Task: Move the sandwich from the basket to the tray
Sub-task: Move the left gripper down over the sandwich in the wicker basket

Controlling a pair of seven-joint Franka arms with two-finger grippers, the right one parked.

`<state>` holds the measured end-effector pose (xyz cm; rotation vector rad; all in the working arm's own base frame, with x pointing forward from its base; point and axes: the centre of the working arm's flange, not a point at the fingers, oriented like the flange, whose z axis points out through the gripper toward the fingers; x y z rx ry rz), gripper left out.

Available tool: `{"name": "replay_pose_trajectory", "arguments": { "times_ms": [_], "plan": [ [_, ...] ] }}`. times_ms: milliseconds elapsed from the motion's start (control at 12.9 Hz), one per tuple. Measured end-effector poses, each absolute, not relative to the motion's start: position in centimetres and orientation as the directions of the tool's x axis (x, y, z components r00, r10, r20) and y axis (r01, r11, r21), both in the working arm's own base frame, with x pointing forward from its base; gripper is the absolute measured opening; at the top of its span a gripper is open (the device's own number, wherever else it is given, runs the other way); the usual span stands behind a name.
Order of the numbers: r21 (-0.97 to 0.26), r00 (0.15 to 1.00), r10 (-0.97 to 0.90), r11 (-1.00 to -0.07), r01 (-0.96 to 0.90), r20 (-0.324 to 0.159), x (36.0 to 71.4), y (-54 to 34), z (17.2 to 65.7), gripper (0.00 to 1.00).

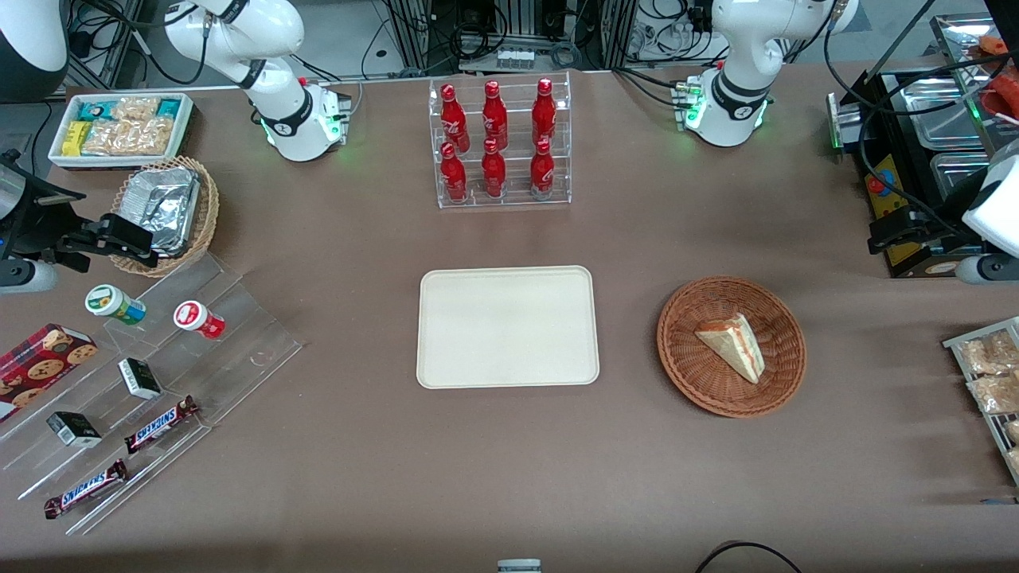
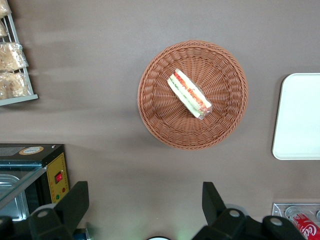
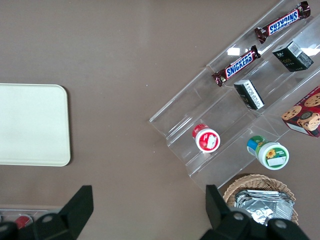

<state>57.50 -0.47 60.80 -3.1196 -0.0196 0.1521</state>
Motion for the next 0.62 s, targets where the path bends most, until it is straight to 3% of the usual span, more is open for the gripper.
{"name": "replay_pose_trajectory", "arguments": {
  "times_ms": [388, 621],
  "plan": [
    [-0.022, 0.994, 0.029, -0.999, 0.026, -0.107, 58.3, -0.6, 59.5, 1.0],
    [-0.039, 0.988, 0.097, -0.995, 0.093, -0.119, 60.9, -1.3, 54.6, 1.0]
  ]
}}
